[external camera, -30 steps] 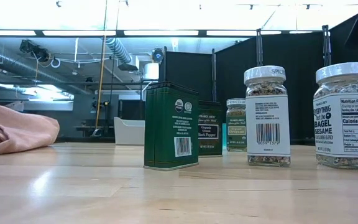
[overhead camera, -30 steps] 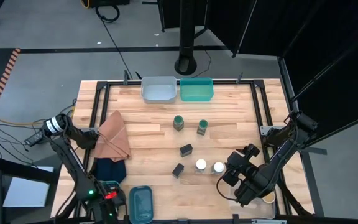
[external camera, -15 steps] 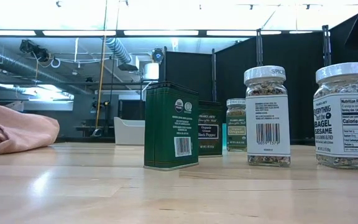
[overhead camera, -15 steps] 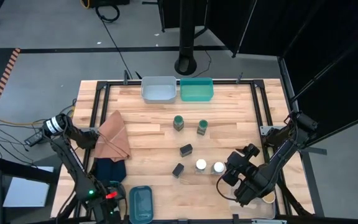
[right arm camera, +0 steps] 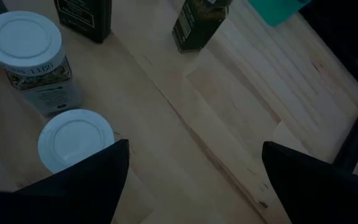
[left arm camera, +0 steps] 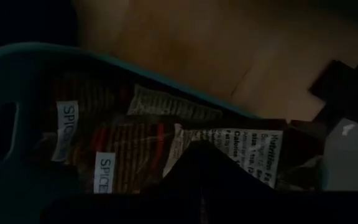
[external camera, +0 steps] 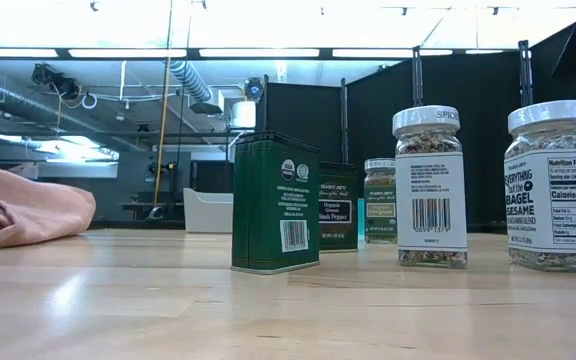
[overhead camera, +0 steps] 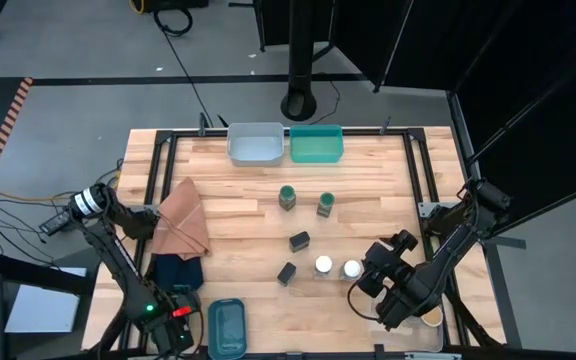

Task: Sort spices by type
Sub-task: Put the orange spice pack into the green bin

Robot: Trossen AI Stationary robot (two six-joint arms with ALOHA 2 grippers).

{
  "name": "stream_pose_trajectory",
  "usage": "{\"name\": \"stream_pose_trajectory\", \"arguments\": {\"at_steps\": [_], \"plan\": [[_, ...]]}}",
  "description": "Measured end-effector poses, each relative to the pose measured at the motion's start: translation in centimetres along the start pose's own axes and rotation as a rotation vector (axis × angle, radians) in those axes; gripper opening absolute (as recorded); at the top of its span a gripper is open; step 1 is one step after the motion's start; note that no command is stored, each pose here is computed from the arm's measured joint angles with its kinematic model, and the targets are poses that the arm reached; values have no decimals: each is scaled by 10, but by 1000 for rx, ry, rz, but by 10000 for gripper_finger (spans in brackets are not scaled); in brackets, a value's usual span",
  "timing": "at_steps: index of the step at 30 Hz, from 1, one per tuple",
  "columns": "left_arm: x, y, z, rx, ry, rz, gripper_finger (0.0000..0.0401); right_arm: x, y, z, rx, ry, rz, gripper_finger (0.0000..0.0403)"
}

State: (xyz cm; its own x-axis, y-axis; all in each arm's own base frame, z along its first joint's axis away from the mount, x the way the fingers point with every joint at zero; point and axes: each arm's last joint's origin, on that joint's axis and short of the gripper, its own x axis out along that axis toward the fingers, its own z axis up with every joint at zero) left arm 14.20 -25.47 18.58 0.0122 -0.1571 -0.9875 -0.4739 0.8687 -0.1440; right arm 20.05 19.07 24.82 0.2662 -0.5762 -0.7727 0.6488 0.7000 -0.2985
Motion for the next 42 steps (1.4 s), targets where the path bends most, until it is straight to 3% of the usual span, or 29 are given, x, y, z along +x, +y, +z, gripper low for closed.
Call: {"name": "stream_pose_trajectory", "arguments": {"at_steps": [9, 15, 22, 30, 42], "plan": [[-11, 5, -2, -125, -38, 105, 0, 0, 0, 0, -3, 0, -2, 374], [-27, -19, -8, -17, -15, -101, 0, 0, -1, 0, -12, 0, -14, 374], [-40, -24, -12, -18, -70, -111, 0, 0, -1, 0, -12, 0, -14, 374], [-28, -37, -12, 27, -67, -278, 0, 0, -2, 0, -12, 0, -14, 374], [-7, -21, -5, -10, -44, -181, 0, 2, -2, 2, -5, 3, -19, 374]]}}
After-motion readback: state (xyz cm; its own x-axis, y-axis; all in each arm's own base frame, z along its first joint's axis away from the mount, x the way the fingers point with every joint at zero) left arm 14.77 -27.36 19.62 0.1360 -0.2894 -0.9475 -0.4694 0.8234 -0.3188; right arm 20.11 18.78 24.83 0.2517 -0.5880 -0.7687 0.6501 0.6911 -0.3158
